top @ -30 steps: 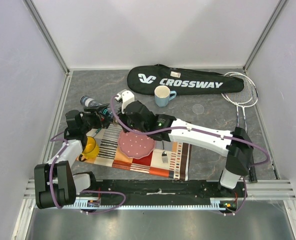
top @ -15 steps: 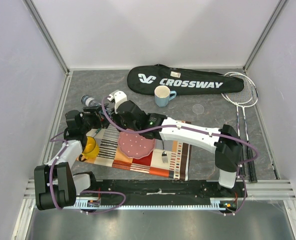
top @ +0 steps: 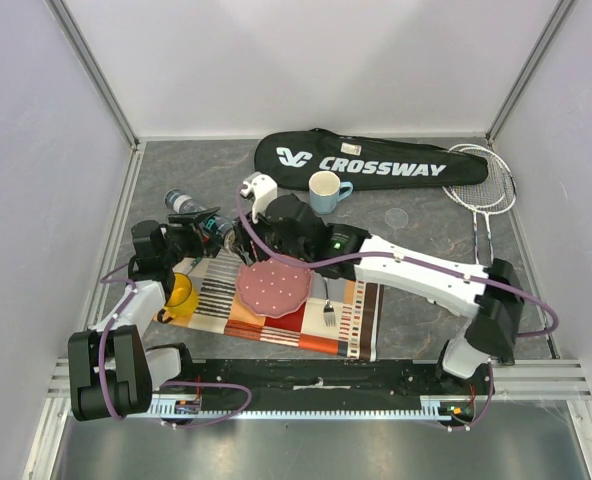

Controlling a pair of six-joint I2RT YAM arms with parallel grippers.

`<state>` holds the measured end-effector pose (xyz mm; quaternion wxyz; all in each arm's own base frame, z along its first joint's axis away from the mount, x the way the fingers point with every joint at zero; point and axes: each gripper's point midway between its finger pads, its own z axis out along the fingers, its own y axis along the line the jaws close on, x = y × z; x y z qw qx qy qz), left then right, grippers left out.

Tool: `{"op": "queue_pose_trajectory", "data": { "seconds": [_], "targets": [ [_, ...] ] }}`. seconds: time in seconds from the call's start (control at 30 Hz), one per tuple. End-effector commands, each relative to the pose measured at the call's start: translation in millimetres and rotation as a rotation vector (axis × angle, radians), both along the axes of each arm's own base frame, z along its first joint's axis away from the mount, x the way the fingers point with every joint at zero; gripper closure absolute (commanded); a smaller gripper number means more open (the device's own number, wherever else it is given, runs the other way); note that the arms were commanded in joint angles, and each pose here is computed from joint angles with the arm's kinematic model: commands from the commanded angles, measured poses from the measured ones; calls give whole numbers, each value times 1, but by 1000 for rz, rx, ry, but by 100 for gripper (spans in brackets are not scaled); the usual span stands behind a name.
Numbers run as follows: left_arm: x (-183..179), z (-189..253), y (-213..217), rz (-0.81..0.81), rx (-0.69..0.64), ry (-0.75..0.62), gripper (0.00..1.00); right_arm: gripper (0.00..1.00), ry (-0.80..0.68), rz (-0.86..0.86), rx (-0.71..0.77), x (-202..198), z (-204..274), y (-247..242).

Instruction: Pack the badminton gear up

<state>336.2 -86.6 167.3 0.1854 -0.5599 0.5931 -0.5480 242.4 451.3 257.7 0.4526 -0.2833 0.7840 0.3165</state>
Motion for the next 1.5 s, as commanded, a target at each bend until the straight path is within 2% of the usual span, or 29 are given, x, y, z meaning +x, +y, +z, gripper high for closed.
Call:
{"op": "queue_pose_trajectory", "data": {
  "seconds": [0.0, 0.07, 0.1, 0.13, 0.17, 0.27, 0.33, 0.4, 0.43, 0.5, 0.53, 0.6, 0.63, 0.7, 0.73, 0.8, 0.83, 0.87, 0.9, 0.97, 1.0, 1.1, 1.23, 1.37, 1.43, 1.47],
  "targets": [
    [2, 19, -5, -34, -7, -75, 98, 35, -40, 14, 78, -12, 40, -18],
    [3, 18, -5, -31, -7, -72, 98, 34, -41, 12, 88, -14, 44, -25],
    [3, 17, -5, -31, -7, -71, 98, 37, -38, 12, 84, -13, 42, -26],
    [3, 17, -4, -31, -8, -70, 98, 46, -32, 11, 79, -12, 38, -26],
    [3, 18, -5, -32, -8, -73, 98, 62, -19, 9, 72, -11, 31, -25],
    [1, 18, -6, -37, -13, -72, 98, 79, -4, -2, 61, -9, 24, -27],
    [1, 19, -6, -37, -13, -76, 98, 80, -17, -68, 55, 2, 25, -39],
    [1, 21, -6, -37, -11, -82, 98, 77, -37, -141, 33, 11, 25, -60],
    [2, 21, -6, -40, -11, -82, 98, 72, -32, -200, -5, 22, 18, -78],
    [2, 21, -6, -41, -13, -83, 98, 68, -22, -292, -57, 30, 4, -114],
    [3, 20, -7, -49, -19, -80, 98, 64, -2, -389, -94, 44, -7, -145],
    [5, 22, -7, -51, -29, -94, 98, 58, 44, -472, -135, 43, -33, -193],
    [5, 22, -8, -56, -33, -96, 98, 45, 83, -563, -159, 51, -47, -228],
    [4, 23, -9, -64, -39, -106, 98, 34, 129, -646, -180, 40, -68, -273],
    [4, 23, -10, -65, -40, -105, 98, 24, 157, -737, -169, 40, -70, -307],
    [5, 24, -9, -66, -42, -112, 98, 17, 224, -814, -209, 30, -98, -342],
    [6, 24, -10, -70, -45, -115, 98, 12, 278, -933, -229, 26, -114, -381],
    [7, 22, -10, -74, -49, -112, 98, 10, 322, -960, -220, 22, -122, -394],
    [6, 22, -11, -81, -53, -113, 98, 9, 361, -1076, -196, 20, -126, -430],
    [7, 20, -12, -89, -58, -112, 98, 8, 426, -1141, -147, 13, -137, -454],
    [6, 19, -14, -96, -61, -109, 98, 8, 437, -1249, -111, 11, -135, -480],
    [4, 18, -14, -101, -62, -107, 98, 5, 500, -1339, -5, 11, -138, -502],
    [3, 21, -16, -111, -65, -114, 98, 3, 603, -1302, 97, 15, -162, -495],
    [1, 27, -15, -114, -61, -125, 98, 4, 593, -1287, 116, 15, -171, -494],
    [1, 29, -16, -116, -59, -130, 98, 7, 607, -1283, 120, 13, -180, -491],
    [2, 30, -15, -114, -53, -132, 98, 14, 604, -1254, 140, 19, -185, -488]
  ]
}}
